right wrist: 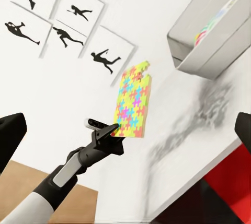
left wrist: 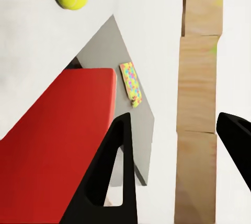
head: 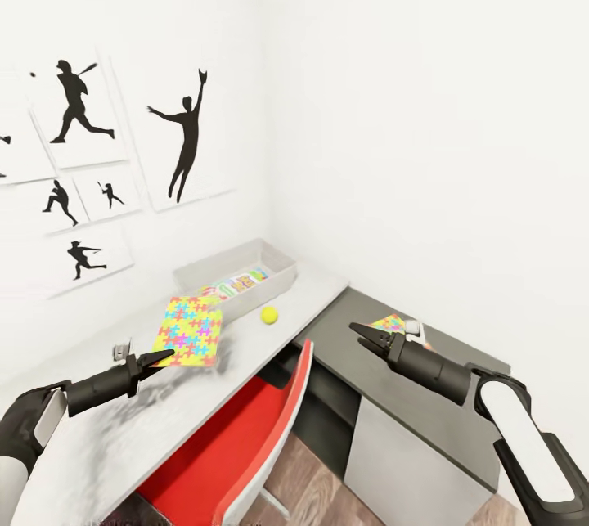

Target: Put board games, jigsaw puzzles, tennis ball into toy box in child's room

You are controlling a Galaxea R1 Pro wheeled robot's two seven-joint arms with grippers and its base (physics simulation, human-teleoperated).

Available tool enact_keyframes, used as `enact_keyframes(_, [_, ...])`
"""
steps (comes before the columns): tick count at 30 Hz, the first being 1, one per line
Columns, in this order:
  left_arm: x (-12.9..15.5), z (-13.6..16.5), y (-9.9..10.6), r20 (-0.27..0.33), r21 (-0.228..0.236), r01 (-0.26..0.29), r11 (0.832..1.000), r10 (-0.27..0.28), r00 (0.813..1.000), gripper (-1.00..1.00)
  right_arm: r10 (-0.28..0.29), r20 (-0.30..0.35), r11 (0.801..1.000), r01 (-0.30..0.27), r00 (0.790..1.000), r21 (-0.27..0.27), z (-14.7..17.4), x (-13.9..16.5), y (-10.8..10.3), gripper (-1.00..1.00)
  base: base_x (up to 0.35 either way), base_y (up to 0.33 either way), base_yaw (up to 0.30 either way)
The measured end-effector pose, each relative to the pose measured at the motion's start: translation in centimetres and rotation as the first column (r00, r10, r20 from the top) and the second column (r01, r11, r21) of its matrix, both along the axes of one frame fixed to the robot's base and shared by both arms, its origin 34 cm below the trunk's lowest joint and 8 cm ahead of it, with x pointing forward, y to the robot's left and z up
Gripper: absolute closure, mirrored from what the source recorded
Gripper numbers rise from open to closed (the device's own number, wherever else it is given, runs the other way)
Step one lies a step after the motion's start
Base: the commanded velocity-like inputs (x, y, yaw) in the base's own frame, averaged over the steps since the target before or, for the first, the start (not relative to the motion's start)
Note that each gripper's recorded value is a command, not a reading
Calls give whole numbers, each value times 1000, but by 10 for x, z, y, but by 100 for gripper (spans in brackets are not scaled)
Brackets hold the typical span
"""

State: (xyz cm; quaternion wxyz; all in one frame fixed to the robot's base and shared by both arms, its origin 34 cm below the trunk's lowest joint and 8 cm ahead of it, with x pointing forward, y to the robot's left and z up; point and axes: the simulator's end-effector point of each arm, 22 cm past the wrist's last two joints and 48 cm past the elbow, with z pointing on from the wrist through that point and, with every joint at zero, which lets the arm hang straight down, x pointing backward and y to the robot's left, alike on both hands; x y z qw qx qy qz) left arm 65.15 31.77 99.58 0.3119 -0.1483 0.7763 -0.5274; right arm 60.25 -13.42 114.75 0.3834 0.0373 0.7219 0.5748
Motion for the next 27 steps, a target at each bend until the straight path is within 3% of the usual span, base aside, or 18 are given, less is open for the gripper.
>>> enact_keyframes(10, [0, -1, 0, -2, 1, 0, 1000, 0, 1000, 100, 2, -3, 1000, -2, 1000, -1, -1, 0, 1, -100, 105, -116, 291])
enact_keyframes(25, [0, -4, 1, -7, 0, 0, 1000, 0, 1000, 100, -2, -8, 1000, 2, 1000, -20, -7, 1, 0, -100, 281, -122, 291])
enact_keyframes(27, [2, 4, 0, 15, -5, 4, 1000, -4, 1000, 100, -2, -8, 1000, 2, 1000, -23, -8, 1, 0, -100, 233, -173, 291])
